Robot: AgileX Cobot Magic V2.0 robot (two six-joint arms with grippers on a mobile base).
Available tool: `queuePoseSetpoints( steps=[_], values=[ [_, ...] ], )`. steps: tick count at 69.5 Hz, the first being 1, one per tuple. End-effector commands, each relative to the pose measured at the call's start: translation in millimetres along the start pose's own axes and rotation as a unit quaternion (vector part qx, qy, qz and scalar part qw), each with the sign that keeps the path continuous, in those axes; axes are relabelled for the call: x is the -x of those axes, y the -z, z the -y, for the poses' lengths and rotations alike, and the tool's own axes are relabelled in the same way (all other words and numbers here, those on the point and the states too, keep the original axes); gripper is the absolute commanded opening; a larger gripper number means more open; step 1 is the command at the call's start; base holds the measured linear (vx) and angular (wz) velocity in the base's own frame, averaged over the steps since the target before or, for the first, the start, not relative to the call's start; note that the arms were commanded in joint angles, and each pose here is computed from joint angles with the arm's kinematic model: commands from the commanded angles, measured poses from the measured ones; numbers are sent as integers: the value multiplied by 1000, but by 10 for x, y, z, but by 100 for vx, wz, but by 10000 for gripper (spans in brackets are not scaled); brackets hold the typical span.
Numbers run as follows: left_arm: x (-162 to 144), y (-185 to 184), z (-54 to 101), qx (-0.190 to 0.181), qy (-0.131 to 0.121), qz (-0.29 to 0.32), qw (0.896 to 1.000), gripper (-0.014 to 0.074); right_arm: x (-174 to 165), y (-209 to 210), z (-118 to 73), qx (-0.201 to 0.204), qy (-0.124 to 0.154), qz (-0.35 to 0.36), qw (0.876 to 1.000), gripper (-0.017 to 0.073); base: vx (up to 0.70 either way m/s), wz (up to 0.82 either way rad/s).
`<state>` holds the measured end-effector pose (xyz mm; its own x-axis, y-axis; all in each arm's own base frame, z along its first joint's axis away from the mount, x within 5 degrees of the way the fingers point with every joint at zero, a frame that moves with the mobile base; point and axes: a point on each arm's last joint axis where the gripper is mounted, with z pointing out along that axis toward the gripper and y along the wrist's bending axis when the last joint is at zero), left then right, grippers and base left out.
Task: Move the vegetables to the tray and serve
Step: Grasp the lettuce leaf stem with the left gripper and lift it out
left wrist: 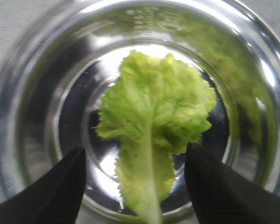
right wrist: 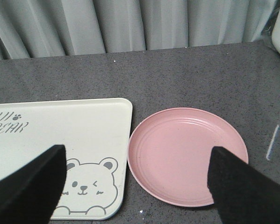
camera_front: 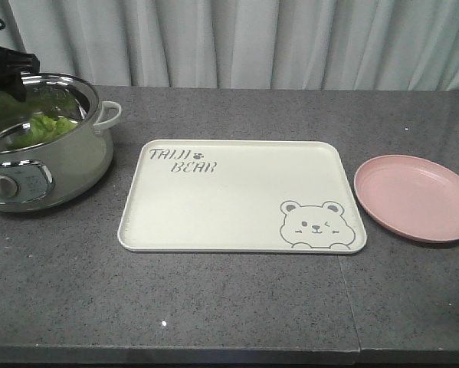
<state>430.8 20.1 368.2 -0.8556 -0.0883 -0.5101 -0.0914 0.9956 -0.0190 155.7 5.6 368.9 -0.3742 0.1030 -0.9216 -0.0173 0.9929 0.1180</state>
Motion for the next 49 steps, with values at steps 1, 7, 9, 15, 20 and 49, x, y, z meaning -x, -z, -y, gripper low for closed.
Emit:
queuePoseSetpoints(
  steps=[1, 7, 9, 15, 20, 49],
  values=[
    [63, 175, 35, -17, -2, 36, 999, 452, 152, 48, -8, 0, 0, 47, 999, 587, 0, 0],
    [64, 11, 35, -15, -3, 20, 1000, 452, 147, 48, -8, 0, 0, 44, 999, 587, 0, 0],
    [62, -48, 35, -15, -2, 14, 1000, 452, 145, 48, -8, 0, 0, 43, 999, 587, 0, 0],
    [56, -184, 39, -16, -2, 1, 1000, 452, 139, 47, -8, 0, 0, 40, 999, 587, 0, 0],
    [43, -300, 40, -15, -2, -13, 1000, 452, 136, 47, -8, 0, 0, 38, 999, 587, 0, 0],
    [-7, -695, 42, -14, 0, -55, 998, 452, 136, 47, -15, 4, -7, 38, 999, 587, 0, 0]
  ],
)
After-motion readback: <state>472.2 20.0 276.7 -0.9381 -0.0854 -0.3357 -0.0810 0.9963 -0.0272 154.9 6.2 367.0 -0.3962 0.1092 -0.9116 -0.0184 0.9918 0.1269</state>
